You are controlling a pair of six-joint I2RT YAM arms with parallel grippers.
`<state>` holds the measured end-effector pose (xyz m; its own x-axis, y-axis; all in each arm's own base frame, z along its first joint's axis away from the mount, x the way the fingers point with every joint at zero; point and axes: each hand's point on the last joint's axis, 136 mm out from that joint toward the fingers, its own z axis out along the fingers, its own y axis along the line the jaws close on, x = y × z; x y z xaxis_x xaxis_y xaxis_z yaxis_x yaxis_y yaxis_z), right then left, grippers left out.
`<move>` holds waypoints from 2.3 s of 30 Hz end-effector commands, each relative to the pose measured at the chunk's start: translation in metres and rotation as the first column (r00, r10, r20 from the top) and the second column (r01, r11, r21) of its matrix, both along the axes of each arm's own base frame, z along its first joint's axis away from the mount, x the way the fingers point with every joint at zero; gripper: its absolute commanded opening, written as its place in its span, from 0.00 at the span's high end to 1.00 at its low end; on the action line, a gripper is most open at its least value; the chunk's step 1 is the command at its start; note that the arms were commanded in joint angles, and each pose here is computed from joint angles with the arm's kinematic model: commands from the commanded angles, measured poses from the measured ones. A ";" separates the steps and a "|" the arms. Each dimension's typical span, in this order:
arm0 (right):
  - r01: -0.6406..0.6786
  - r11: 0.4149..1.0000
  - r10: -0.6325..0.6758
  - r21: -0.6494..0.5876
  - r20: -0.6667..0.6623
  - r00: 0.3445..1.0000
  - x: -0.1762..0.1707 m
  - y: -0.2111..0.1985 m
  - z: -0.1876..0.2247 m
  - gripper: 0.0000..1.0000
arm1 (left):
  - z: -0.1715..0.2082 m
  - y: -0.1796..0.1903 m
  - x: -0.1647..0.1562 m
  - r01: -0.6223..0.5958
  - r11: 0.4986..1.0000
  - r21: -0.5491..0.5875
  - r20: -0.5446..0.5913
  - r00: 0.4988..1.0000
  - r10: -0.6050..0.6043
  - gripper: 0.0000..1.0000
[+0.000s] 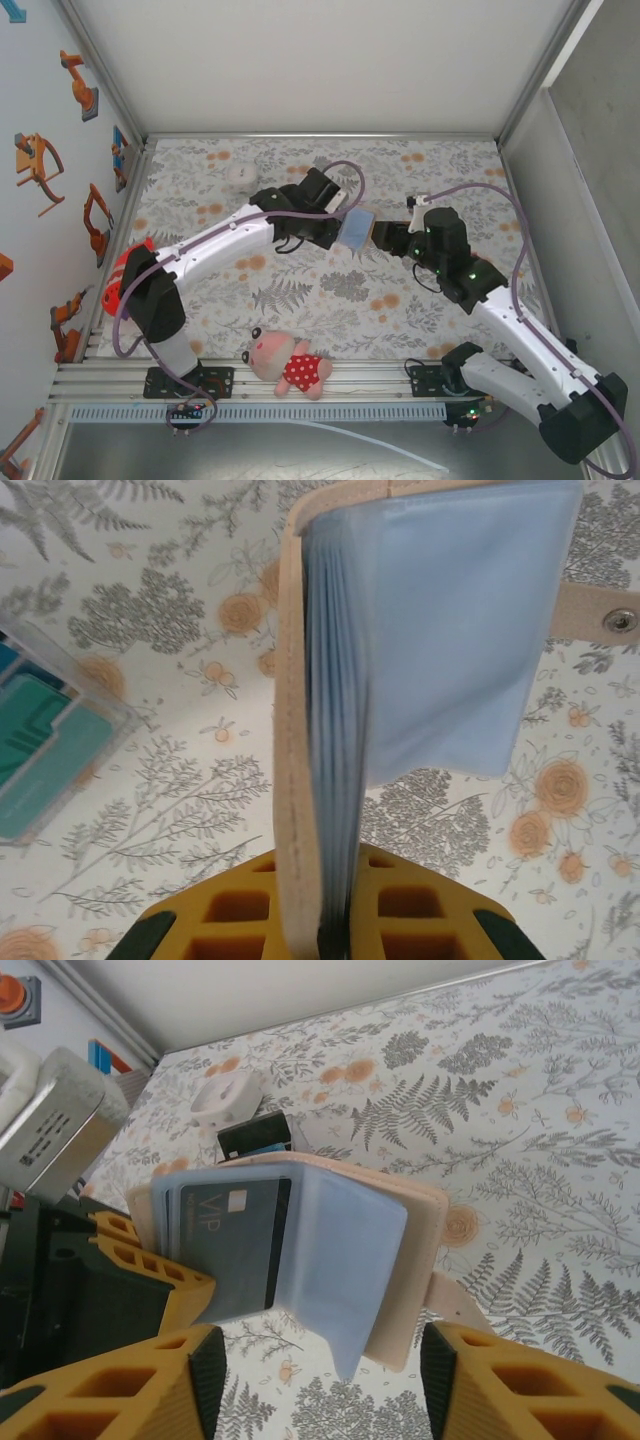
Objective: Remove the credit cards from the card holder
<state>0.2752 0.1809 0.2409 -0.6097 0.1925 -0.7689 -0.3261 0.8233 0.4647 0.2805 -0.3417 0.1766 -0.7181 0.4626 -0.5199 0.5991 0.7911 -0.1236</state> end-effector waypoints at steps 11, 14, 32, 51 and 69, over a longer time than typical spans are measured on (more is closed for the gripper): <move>-0.011 1.000 0.010 -0.013 -0.079 0.997 0.015 0.011 -0.015 0.57 | -0.023 -0.018 -0.013 -0.108 0.938 -0.331 -0.314 0.949 -0.002 0.96; -0.051 0.999 0.051 0.007 -0.129 0.990 0.017 0.023 -0.026 0.62 | -0.028 -0.025 -0.015 -0.119 0.929 -0.352 -0.347 0.938 -0.011 0.96; -0.077 0.997 0.079 0.022 -0.443 0.893 0.032 0.041 -0.118 0.91 | -0.064 -0.038 -0.022 -0.203 0.896 -0.395 -0.501 0.865 -0.025 0.98; -0.047 0.999 0.036 -0.004 -0.582 0.813 0.025 0.030 -0.182 0.91 | -0.107 -0.033 -0.023 -0.265 0.902 -0.341 -0.586 0.810 0.016 0.90; -0.021 1.000 0.004 -0.020 -0.631 0.776 0.018 0.021 -0.209 0.90 | -0.135 -0.014 -0.025 -0.272 0.933 -0.234 -0.601 0.795 0.082 0.70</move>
